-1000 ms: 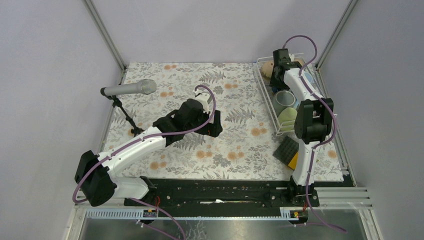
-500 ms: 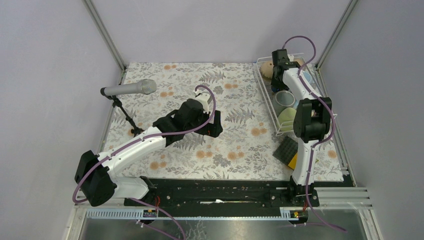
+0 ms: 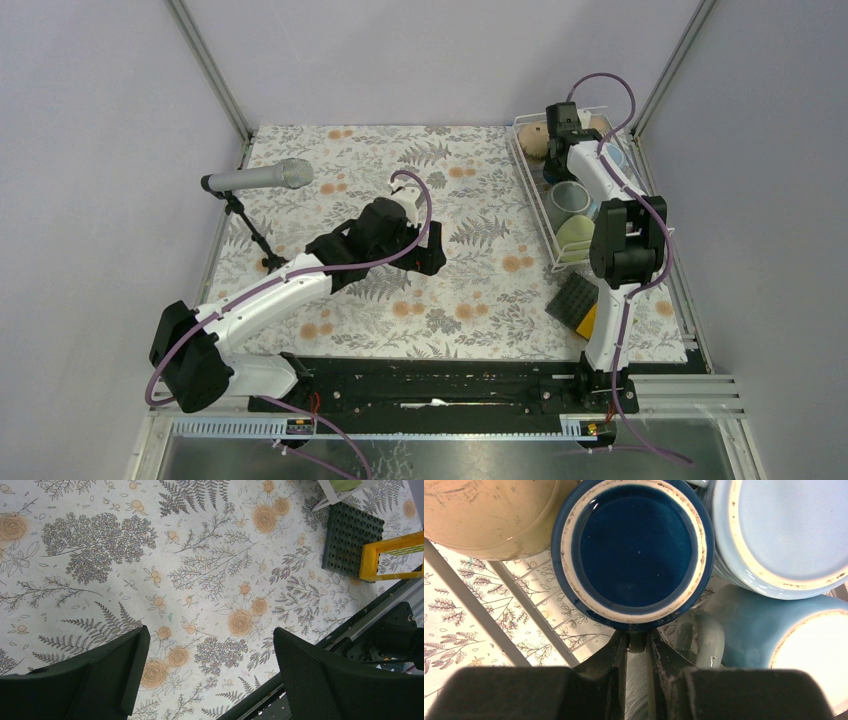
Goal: Unload the cups from the dish rack
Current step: Unload the cup from the dish rack.
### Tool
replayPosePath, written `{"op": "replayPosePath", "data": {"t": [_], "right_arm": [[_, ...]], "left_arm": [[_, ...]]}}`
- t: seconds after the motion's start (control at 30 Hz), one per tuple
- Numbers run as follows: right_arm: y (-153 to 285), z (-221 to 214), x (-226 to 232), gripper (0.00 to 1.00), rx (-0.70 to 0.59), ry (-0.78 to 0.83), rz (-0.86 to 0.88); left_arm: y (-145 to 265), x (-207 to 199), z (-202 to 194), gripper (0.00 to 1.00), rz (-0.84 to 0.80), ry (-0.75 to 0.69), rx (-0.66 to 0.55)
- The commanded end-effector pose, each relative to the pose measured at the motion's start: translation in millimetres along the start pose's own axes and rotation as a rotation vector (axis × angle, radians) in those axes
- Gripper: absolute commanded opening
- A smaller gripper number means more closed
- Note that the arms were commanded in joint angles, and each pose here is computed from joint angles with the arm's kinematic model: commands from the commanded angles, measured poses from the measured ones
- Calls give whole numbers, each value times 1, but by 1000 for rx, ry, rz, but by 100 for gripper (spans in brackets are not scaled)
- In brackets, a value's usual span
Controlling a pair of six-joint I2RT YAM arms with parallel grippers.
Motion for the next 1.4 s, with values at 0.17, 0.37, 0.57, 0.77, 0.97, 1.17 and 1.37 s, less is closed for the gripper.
{"op": "replayPosePath", "data": {"t": [0.17, 0.37, 0.57, 0.77, 0.97, 1.17, 1.37], "right_arm": [[37, 27, -6, 0, -178, -46, -21], [47, 34, -10, 0, -217, -67, -30], [57, 39, -13, 0, -247, -85, -26], [64, 42, -14, 0, -263, -98, -16], [73, 48, -16, 0, -285, -112, -11], [84, 54, -19, 0, -307, -131, -8], [99, 61, -22, 0, -329, -152, -1]], "left_arm": [[6, -3, 13, 99, -13, -5, -52], [6, -3, 13, 99, -11, -3, -52], [4, -3, 13, 99, -11, 3, -52], [3, -4, 15, 99, -11, 12, -56], [2, -8, 24, 99, -26, 44, -87], [-4, -16, 35, 99, -68, 92, -125], [-8, -21, 47, 99, -89, 140, -183]]}}
Point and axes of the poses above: each gripper's point midway between its finger pads, its own y axis back along the fingers, its own x axis along the line the jaws close on, z = x × y, the point moved 7 cm from there along y, back along the fingers, and after that the axes turned 6 degrees about -y, right-handed, at the moved point
